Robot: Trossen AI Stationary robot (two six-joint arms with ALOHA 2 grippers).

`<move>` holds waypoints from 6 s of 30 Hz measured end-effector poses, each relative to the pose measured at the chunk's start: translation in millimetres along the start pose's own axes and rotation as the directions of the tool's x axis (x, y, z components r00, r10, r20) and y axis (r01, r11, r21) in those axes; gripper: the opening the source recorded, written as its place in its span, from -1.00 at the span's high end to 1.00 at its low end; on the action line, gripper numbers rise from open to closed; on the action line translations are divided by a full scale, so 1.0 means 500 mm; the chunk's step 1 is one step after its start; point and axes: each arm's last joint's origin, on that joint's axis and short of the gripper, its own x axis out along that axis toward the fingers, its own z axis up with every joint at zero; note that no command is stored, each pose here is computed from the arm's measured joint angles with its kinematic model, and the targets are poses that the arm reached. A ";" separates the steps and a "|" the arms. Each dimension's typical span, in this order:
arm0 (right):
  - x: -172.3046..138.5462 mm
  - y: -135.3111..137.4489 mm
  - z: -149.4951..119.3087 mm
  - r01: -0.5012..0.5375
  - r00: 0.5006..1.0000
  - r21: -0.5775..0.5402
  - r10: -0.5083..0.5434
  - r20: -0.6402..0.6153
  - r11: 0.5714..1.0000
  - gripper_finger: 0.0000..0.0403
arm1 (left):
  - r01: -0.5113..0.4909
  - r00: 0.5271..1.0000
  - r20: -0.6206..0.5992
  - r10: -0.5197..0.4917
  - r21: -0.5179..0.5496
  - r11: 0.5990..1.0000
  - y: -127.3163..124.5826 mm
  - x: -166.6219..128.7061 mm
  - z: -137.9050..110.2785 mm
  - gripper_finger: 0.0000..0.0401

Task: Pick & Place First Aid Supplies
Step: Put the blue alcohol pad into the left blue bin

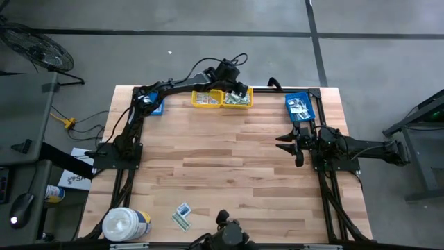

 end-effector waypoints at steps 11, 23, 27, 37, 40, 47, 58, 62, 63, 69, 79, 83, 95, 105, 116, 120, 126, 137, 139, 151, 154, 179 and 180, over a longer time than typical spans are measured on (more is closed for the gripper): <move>0.000 0.000 0.000 0.001 1.000 0.000 -0.001 -0.001 1.000 0.36 | 0.021 0.977 -0.212 0.032 0.245 0.969 -0.060 -0.138 0.007 0.51; 0.000 0.000 0.000 0.001 1.000 0.000 -0.001 0.000 1.000 0.36 | 0.115 0.819 -0.529 0.220 0.528 0.841 -0.180 -0.268 -0.100 0.51; 0.000 0.000 0.000 0.000 1.000 0.000 0.000 0.000 1.000 0.36 | 0.153 0.770 -0.581 0.265 0.571 0.807 -0.228 -0.283 -0.148 0.51; 0.000 0.000 0.000 0.001 1.000 0.000 -0.001 -0.001 1.000 0.36 | 0.174 0.699 -0.611 0.372 0.650 0.739 -0.335 -0.330 -0.315 0.51; 0.000 0.000 0.000 0.000 1.000 0.000 0.000 0.000 1.000 0.36 | 0.140 0.680 -0.605 0.414 0.661 0.737 -0.346 -0.355 -0.377 0.51; 0.000 0.000 0.000 0.000 1.000 0.000 0.000 0.000 1.000 0.36 | 0.061 0.736 -0.581 0.348 0.569 0.820 -0.361 -0.438 -0.505 0.51; 0.000 0.000 0.000 0.000 1.000 0.000 0.000 -0.001 1.000 0.36 | -0.153 0.743 -0.551 0.379 0.411 0.899 -0.346 -0.535 -0.684 0.51; 0.000 0.000 0.000 0.001 1.000 0.000 -0.001 -0.001 1.000 0.36 | -0.131 0.763 -0.563 0.317 0.346 0.929 -0.354 -0.553 -0.719 0.51; 0.000 0.000 0.000 0.000 1.000 0.000 0.000 -0.001 1.000 0.36 | -0.127 0.766 -0.565 0.306 0.334 0.934 -0.357 -0.557 -0.725 0.51; 0.000 0.000 0.000 0.001 1.000 0.000 -0.001 0.000 1.000 0.36 | -0.107 0.789 -0.564 0.242 0.261 0.959 -0.371 -0.577 -0.746 0.51; 0.000 0.000 0.000 0.000 1.000 0.000 0.000 -0.001 1.000 0.36 | -0.080 0.778 -0.598 0.195 0.213 0.974 -0.385 -0.571 -0.779 0.50; 0.000 0.000 0.000 0.000 1.000 0.000 0.000 -0.001 1.000 0.36 | -0.085 0.767 -0.609 0.202 0.216 0.973 -0.387 -0.554 -0.800 0.38; 0.000 0.000 0.000 0.000 1.000 0.000 0.000 -0.001 1.000 0.36 | -0.150 0.728 -0.625 0.281 0.254 0.955 -0.375 -0.523 -0.839 0.08; 0.000 0.000 0.000 0.000 1.000 0.000 0.000 -0.001 1.000 0.36 | -0.215 0.700 -0.623 0.349 0.282 0.935 -0.362 -0.501 -0.868 0.09; 0.000 0.000 0.000 0.000 1.000 0.000 0.000 0.000 1.000 0.36 | -0.239 0.669 -0.647 0.366 0.279 0.930 -0.357 -0.502 -0.870 0.52; 0.000 0.000 0.000 0.001 1.000 0.000 -0.001 -0.001 1.000 0.36 | -0.240 0.666 -0.649 0.368 0.280 0.929 -0.357 -0.502 -0.870 0.64; 0.000 0.000 0.000 0.001 1.000 0.000 -0.001 -0.001 1.000 0.36 | -0.242 0.670 -0.643 0.372 0.284 0.928 -0.356 -0.502 -0.870 0.78; 0.000 0.000 0.000 0.000 1.000 0.000 0.000 -0.001 1.000 0.36 | -0.233 0.663 -0.609 0.437 0.387 0.892 -0.389 -0.521 -0.844 0.99; 0.000 0.000 0.000 0.000 1.000 0.000 0.000 -0.001 1.000 0.36 | -0.260 0.663 -0.567 0.488 0.437 0.861 -0.392 -0.528 -0.832 0.99; 0.000 0.000 0.000 0.000 1.000 0.000 0.000 0.000 1.000 0.36 | -0.401 0.697 -0.305 0.649 0.585 0.705 -0.410 -0.517 -0.697 1.00; 0.000 0.000 0.000 0.000 1.000 0.000 0.000 -0.001 1.000 0.36 | -0.437 0.666 -0.255 0.702 0.629 0.643 -0.393 -0.495 -0.662 1.00; 0.000 0.000 0.000 0.001 1.000 0.000 -0.001 0.000 1.000 0.36 | -0.714 0.429 -0.228 0.874 0.507 0.483 -0.095 -0.441 -0.382 1.00; 0.000 0.000 0.000 0.000 1.000 0.000 0.000 -0.001 1.000 0.36 | -0.731 0.422 -0.232 0.876 0.484 0.481 -0.079 -0.440 -0.379 1.00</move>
